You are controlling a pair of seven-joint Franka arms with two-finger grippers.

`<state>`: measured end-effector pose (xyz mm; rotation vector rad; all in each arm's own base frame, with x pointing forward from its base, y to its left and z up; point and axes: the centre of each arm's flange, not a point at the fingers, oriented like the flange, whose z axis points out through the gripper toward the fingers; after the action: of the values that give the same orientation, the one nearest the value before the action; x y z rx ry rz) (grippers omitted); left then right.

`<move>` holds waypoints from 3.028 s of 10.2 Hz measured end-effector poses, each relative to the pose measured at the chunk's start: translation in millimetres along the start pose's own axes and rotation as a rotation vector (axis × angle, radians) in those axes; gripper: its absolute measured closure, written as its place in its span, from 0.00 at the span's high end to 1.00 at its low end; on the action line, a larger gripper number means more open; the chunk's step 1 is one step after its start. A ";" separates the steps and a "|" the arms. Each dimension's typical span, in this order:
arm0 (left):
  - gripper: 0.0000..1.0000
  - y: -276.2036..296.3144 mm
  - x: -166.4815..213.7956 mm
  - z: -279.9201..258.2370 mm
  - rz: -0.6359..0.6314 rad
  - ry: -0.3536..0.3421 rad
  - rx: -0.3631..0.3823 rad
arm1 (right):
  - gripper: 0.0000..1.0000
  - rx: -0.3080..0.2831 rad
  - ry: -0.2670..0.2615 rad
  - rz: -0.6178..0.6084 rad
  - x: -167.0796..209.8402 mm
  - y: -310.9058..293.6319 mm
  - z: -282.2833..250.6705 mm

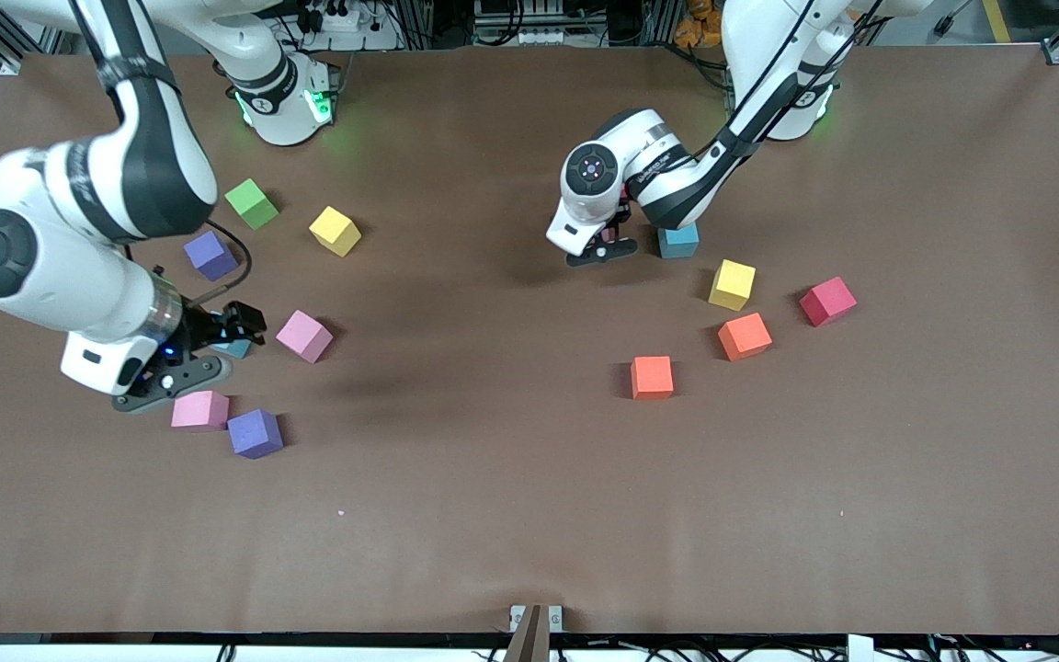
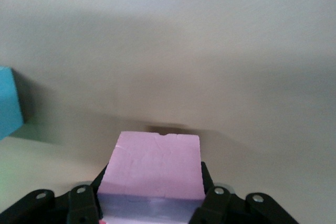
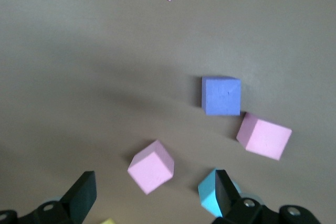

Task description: Form number 2 with 11 blocks

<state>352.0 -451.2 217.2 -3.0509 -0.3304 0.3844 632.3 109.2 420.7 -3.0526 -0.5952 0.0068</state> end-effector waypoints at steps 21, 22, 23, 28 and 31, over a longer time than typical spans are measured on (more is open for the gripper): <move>0.63 122.8 -118.7 52.1 0.232 -0.028 0.069 | 1.00 -0.043 0.050 -0.104 27.4 100.6 221.4; 0.63 120.6 -115.1 52.7 0.221 -0.036 0.074 | 1.00 -0.041 0.045 -0.105 26.4 100.0 225.2; 0.63 118.5 -113.0 54.3 0.215 -0.041 0.079 | 1.00 -0.038 0.038 -0.105 24.7 99.2 228.2; 0.63 114.6 -111.9 57.7 0.212 -0.047 0.088 | 0.74 -0.015 -0.014 -0.108 16.6 103.0 232.5; 0.64 114.3 -111.8 57.6 0.212 -0.047 0.088 | 0.68 0.012 -0.054 -0.110 16.1 99.5 208.9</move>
<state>255.2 -585.8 179.7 -3.0014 0.0095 0.4679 682.4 29.3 208.7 -3.0118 -0.7634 0.0900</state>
